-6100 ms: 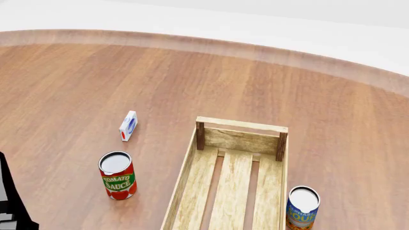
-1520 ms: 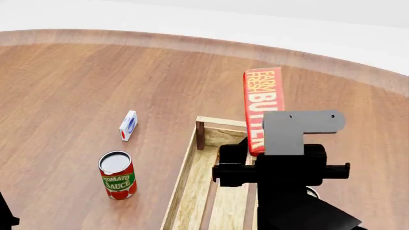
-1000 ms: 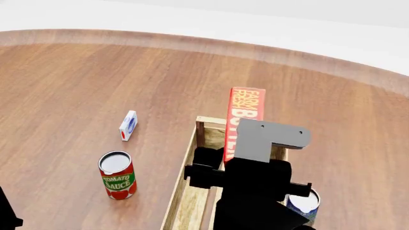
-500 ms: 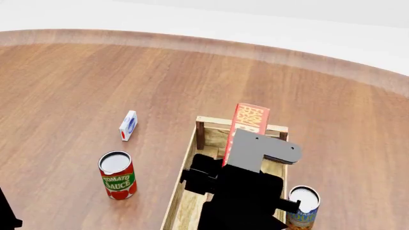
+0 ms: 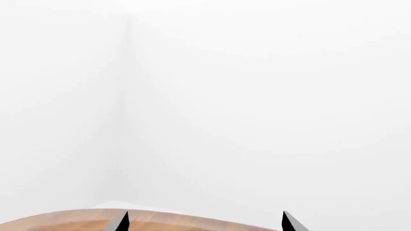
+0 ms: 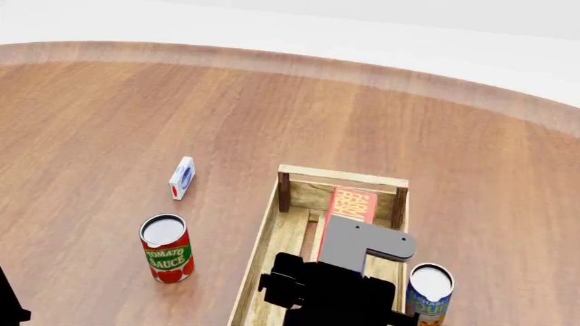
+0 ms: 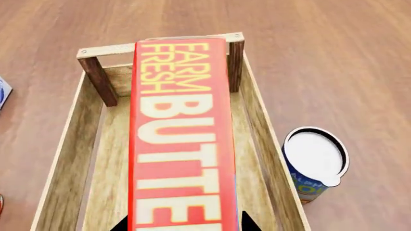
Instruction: Pick up the butter and put it in the tray.
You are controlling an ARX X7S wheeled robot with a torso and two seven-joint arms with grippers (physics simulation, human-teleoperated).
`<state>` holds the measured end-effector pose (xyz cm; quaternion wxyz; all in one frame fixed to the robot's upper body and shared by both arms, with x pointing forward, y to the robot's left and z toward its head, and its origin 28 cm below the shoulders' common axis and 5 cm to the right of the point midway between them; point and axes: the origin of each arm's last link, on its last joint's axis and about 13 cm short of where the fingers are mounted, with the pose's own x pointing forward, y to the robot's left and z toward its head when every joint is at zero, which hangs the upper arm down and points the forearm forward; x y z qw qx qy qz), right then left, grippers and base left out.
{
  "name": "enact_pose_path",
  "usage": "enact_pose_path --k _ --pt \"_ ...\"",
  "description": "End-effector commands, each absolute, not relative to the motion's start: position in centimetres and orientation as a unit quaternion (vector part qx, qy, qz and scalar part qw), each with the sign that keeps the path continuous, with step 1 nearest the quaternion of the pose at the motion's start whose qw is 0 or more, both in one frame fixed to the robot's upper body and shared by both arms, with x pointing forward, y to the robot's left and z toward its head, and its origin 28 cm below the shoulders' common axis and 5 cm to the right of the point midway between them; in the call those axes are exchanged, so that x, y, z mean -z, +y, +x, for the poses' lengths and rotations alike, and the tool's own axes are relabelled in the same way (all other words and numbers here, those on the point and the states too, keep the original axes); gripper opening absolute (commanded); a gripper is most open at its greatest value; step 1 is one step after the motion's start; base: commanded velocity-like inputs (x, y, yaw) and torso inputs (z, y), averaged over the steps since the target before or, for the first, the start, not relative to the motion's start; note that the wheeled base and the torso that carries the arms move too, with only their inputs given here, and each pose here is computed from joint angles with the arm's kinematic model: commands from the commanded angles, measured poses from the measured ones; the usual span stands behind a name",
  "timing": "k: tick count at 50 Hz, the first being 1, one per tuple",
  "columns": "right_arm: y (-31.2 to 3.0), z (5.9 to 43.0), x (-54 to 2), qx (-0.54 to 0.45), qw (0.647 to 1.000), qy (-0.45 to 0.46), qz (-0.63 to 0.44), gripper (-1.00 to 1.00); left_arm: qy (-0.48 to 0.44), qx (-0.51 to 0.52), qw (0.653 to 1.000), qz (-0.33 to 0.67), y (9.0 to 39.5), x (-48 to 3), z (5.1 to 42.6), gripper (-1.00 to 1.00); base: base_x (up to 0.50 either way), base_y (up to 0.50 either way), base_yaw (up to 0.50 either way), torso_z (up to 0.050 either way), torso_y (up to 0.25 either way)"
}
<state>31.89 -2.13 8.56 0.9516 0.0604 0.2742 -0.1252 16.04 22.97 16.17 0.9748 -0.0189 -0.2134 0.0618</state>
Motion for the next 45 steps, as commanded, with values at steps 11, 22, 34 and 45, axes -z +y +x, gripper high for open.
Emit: enact_pose_path --k 11,22,34,45 --pt "-2.5 32.8 -7.1 0.132 0.952 0.270 0.054 -1.00 -0.213 -0.061 0.975 -0.019 22.9 -16.2 16.0 1.00 0.00 0.00 0.00 0.001 0.001" --pt "-2.1 32.8 -6.3 0.122 0.953 0.275 0.041 -1.00 -0.214 -0.062 0.975 -0.021 23.0 -16.2 16.0 1.00 0.00 0.00 0.00 0.000 0.002" --pt "-1.9 32.9 -5.9 0.115 0.953 0.279 0.038 -1.00 -0.214 -0.062 0.975 -0.021 23.0 -16.4 15.9 1.00 0.00 0.00 0.00 0.000 0.001" --pt "-1.8 32.8 -5.5 0.113 0.952 0.282 0.039 -1.00 -0.214 -0.063 0.975 -0.021 23.0 -16.4 16.0 1.00 0.00 0.00 0.00 0.001 0.002"
